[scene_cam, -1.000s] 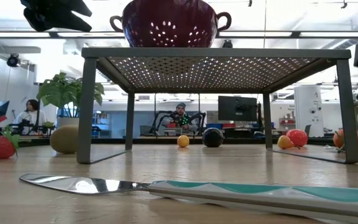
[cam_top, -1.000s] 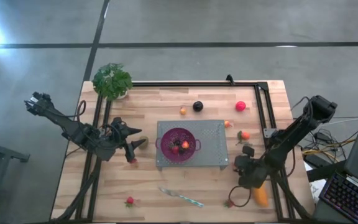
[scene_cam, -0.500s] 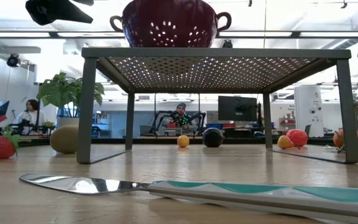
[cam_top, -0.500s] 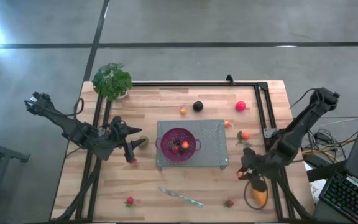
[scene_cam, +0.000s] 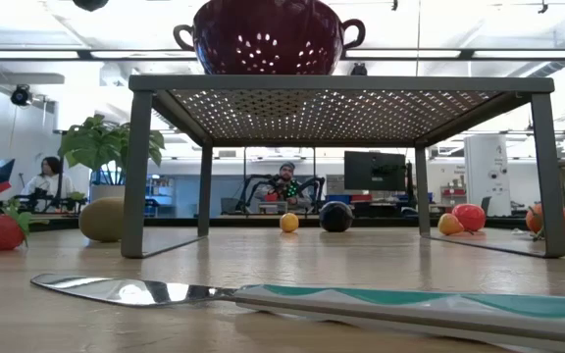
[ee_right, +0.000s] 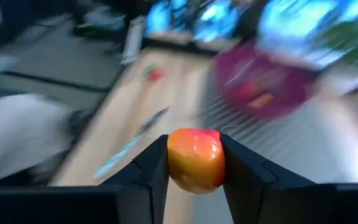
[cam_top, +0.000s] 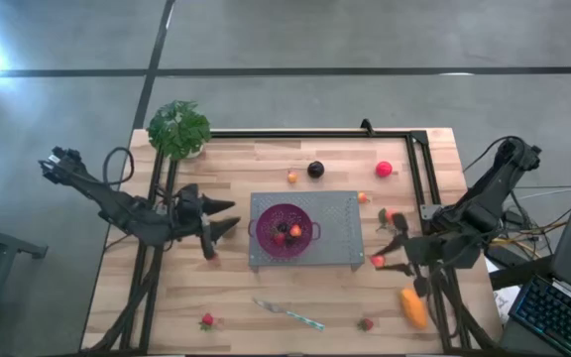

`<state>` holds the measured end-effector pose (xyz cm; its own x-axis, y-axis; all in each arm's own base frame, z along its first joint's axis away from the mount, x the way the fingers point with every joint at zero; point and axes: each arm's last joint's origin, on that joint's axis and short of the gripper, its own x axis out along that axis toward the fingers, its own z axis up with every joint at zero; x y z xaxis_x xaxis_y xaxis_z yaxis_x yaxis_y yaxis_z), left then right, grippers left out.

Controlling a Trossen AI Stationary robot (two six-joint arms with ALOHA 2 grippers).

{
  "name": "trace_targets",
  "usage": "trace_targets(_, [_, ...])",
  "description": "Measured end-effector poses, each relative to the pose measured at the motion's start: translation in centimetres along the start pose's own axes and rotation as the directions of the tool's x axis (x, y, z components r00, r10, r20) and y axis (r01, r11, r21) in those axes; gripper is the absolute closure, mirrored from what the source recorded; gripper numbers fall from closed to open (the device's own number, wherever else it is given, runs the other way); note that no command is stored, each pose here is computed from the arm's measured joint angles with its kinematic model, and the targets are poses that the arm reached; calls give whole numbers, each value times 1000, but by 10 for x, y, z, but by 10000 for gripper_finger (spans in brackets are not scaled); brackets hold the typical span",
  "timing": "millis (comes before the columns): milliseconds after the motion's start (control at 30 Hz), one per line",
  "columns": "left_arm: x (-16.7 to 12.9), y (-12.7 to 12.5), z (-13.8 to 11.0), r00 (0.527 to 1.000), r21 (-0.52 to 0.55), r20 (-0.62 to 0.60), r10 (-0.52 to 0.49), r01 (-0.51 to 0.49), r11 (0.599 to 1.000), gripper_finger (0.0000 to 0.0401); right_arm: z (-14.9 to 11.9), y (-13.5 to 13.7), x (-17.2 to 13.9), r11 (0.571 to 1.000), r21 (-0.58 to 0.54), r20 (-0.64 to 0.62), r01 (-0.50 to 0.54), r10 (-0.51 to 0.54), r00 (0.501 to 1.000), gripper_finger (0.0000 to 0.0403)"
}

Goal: Pick & Place Fruit
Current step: Put the pear into the purple strainer bowl

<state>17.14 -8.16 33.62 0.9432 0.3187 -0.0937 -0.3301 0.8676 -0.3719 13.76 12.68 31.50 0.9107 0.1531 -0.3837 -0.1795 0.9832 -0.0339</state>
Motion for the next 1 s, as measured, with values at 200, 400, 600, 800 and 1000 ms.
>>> trace_targets(200, [7,-15,9,988,-158,129,-87,107,982,172,30,-3,-3,947,-184,145,264,-240,960,269])
trace_targets(400, [29,-24,-1,983,-202,170,-69,104,974,172,48,0,7,907,-279,201,315,-265,943,279])
trace_targets(600, [64,-34,-15,962,-247,188,-196,240,939,172,56,3,26,868,-349,183,354,-307,934,284])
trace_targets(800, [93,-42,-18,902,-283,241,-358,418,863,172,63,10,45,832,-416,168,368,-327,930,266])
trace_targets(1000, [117,-50,-19,878,-319,213,-429,478,818,172,73,18,61,762,-512,195,397,-346,918,282])
